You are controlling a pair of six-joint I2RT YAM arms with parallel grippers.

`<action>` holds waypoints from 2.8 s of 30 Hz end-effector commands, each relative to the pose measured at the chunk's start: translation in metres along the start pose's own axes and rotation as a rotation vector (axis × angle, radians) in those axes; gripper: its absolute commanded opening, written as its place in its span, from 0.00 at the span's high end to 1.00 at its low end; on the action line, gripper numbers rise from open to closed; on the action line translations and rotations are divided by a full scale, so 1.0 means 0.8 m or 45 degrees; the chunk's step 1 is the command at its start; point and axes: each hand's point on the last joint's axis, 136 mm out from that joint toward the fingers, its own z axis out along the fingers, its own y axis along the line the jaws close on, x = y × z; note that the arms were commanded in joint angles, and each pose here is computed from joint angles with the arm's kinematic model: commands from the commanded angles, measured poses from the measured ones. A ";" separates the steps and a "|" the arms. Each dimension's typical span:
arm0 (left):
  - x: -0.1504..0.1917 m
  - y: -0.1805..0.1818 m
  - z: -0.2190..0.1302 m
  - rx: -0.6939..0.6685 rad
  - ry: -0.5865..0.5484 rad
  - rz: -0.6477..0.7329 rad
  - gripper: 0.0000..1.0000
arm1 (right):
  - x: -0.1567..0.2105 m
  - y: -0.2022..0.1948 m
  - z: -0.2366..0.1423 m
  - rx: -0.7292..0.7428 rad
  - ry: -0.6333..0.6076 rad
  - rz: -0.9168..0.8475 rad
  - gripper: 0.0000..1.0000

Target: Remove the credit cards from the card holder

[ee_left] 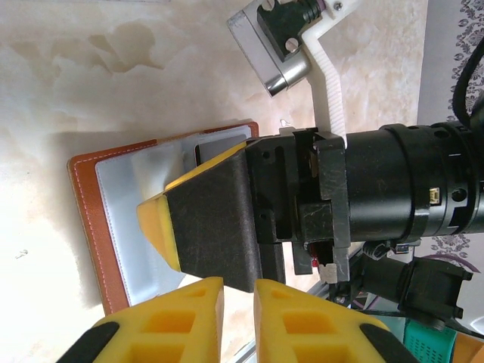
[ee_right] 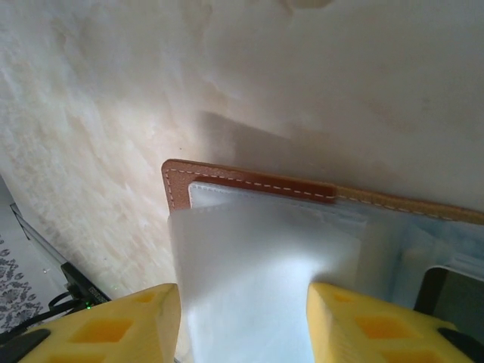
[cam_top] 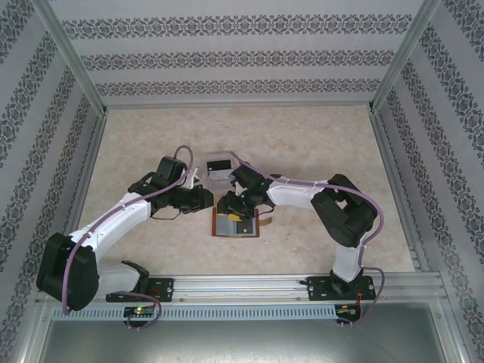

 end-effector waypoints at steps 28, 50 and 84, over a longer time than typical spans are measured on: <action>0.004 0.002 0.036 -0.055 0.090 -0.031 0.76 | -0.012 -0.015 -0.057 0.005 -0.139 0.007 0.53; 0.017 0.000 0.132 -0.147 0.243 -0.094 0.73 | -0.008 -0.093 -0.083 0.143 -0.203 0.083 0.56; 0.032 0.027 0.156 -0.236 0.321 -0.110 0.76 | -0.009 -0.083 -0.077 0.099 -0.191 0.081 0.60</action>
